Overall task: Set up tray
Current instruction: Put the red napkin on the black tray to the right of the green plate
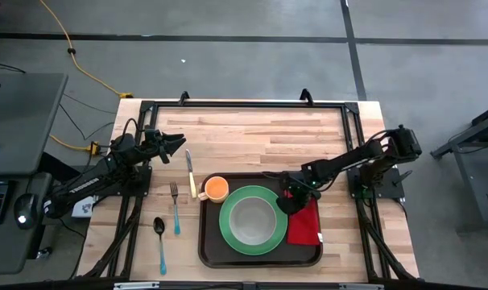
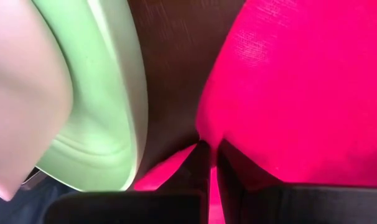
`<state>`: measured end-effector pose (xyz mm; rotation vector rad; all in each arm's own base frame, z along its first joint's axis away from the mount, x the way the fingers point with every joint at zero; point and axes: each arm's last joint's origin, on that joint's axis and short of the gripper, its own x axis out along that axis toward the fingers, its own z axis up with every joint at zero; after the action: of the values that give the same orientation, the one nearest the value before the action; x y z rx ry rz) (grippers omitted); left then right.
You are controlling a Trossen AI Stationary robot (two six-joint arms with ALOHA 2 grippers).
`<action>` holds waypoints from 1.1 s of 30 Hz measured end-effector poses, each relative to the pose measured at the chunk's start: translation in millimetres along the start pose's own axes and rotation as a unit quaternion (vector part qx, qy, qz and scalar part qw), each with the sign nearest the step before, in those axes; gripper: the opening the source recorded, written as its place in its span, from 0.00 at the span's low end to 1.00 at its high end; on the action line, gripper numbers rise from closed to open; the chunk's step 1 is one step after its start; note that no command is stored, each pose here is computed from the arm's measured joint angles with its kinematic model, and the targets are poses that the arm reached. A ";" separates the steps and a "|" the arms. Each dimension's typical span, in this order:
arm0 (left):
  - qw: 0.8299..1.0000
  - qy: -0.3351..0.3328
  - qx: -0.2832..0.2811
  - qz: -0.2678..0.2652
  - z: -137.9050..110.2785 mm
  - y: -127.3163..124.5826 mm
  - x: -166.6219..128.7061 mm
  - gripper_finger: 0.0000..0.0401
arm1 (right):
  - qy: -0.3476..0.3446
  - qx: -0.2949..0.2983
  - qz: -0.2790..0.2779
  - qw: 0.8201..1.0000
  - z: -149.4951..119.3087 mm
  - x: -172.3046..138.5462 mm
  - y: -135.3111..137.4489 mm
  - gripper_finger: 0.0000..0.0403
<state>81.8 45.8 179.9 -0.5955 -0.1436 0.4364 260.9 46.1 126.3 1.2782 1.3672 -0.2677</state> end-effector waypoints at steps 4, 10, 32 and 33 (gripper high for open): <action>1.000 0.000 0.000 0.000 0.0 0.0 0.0 0.53 | -0.001 -0.002 0.003 1.000 0.2 0.0 0.6 0.00; 1.000 0.000 0.000 0.000 0.0 0.0 0.0 0.53 | -0.003 -0.003 0.002 1.000 0.3 0.0 0.6 0.00; 1.000 0.002 0.000 -0.004 -0.1 -0.2 0.0 0.53 | 0.012 -0.003 0.005 1.000 4.6 -3.3 -2.3 0.00; 1.000 0.003 0.000 -0.005 -0.1 -0.3 0.0 0.53 | 0.013 -0.003 0.006 1.000 4.5 -3.3 -2.3 0.00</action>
<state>81.9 45.5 179.9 -0.5968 -0.1410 0.4256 260.7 40.1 126.5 1.2873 1.3818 -0.2392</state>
